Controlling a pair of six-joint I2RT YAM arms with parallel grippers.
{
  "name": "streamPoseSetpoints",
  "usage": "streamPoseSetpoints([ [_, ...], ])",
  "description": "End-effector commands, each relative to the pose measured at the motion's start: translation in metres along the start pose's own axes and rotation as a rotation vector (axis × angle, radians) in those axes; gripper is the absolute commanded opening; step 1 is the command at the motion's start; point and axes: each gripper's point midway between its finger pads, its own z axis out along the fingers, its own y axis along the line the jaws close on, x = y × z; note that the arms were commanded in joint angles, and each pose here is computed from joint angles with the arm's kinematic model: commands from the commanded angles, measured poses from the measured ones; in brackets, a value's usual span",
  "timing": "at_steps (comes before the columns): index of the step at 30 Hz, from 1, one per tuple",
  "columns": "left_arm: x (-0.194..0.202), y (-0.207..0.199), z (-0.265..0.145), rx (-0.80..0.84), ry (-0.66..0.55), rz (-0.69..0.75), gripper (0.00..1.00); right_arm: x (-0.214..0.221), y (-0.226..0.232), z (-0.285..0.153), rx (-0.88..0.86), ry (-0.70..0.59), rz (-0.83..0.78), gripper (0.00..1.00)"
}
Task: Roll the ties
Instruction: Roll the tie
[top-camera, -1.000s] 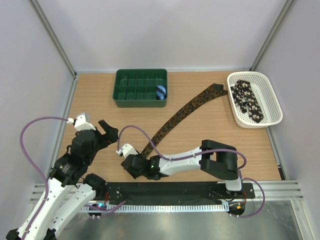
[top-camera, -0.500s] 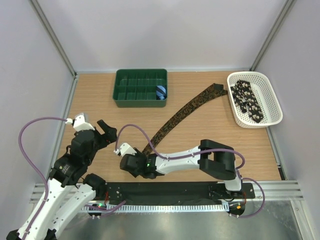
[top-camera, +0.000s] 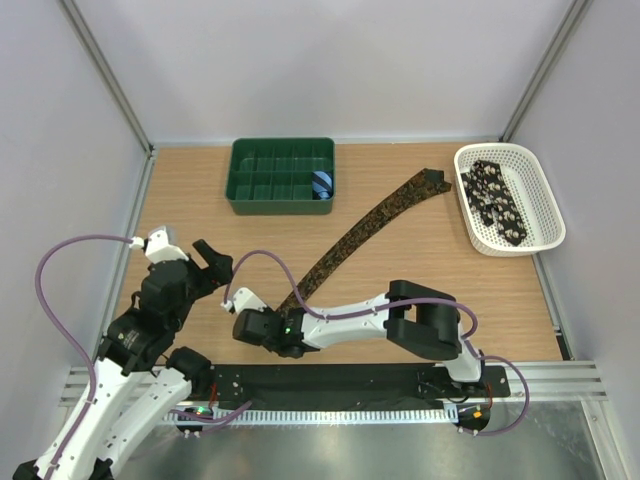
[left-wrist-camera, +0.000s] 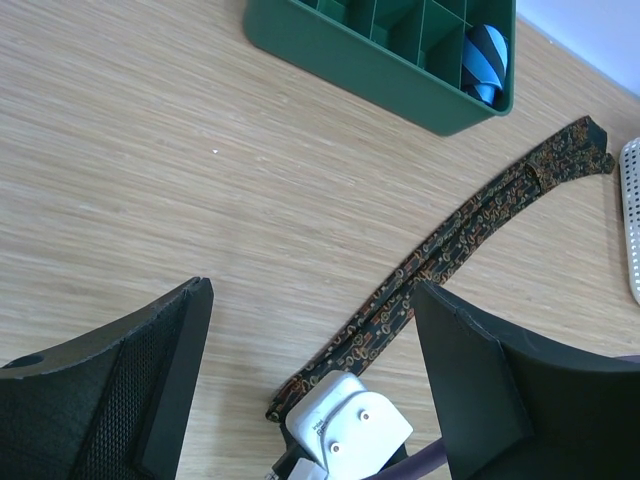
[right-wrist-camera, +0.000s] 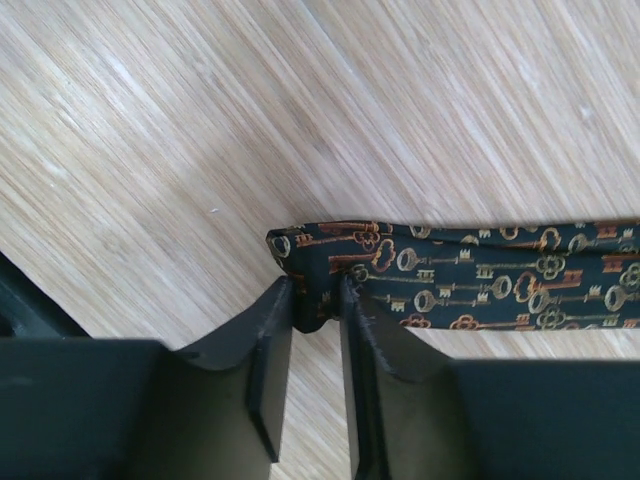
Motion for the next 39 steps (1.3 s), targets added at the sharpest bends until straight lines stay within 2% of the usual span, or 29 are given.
streamPoseSetpoints([
  [1, 0.002, -0.006, -0.001, 0.038, 0.010, 0.015, 0.85, 0.020, -0.005, 0.008, 0.016, 0.062, -0.014, 0.28],
  [5, 0.005, -0.007, 0.000, 0.041, 0.022, 0.019, 0.85, 0.015, -0.012, 0.005, 0.022, 0.054, -0.001, 0.19],
  [8, 0.012, -0.011, 0.005, 0.056, 0.056, 0.035, 0.84, 0.000, -0.009, -0.004, -0.056, 0.018, 0.052, 0.13],
  [13, 0.020, -0.015, 0.012, 0.061, 0.102, 0.062, 0.84, -0.019, -0.004, -0.022, -0.328, -0.029, 0.265, 0.12],
  [18, 0.031, -0.029, 0.014, 0.144, 0.141, 0.053, 0.85, -0.029, -0.008, -0.039, -0.515, -0.073, 0.395, 0.13],
  [21, 0.061, -0.038, 0.020, 0.238, 0.211, 0.011, 0.86, -0.033, -0.012, -0.047, -0.641, -0.084, 0.493, 0.13],
  [22, 0.070, -0.043, 0.018, 0.282, 0.232, -0.001, 0.86, -0.045, -0.018, -0.052, -0.697, -0.124, 0.523, 0.12],
  [27, 0.089, -0.041, 0.033, 0.332, 0.209, -0.036, 0.86, -0.040, -0.037, -0.060, -0.829, -0.126, 0.695, 0.13],
  [30, 0.092, -0.053, 0.034, 0.410, 0.195, -0.021, 0.85, -0.039, -0.051, -0.061, -0.875, -0.135, 0.762, 0.13],
  [35, 0.112, -0.060, 0.041, 0.528, 0.159, 0.106, 0.83, -0.035, -0.066, -0.058, -0.903, -0.138, 0.827, 0.12],
  [39, 0.127, -0.062, 0.043, 0.556, 0.146, 0.180, 0.83, -0.031, -0.080, -0.052, -0.901, -0.127, 0.877, 0.11],
])
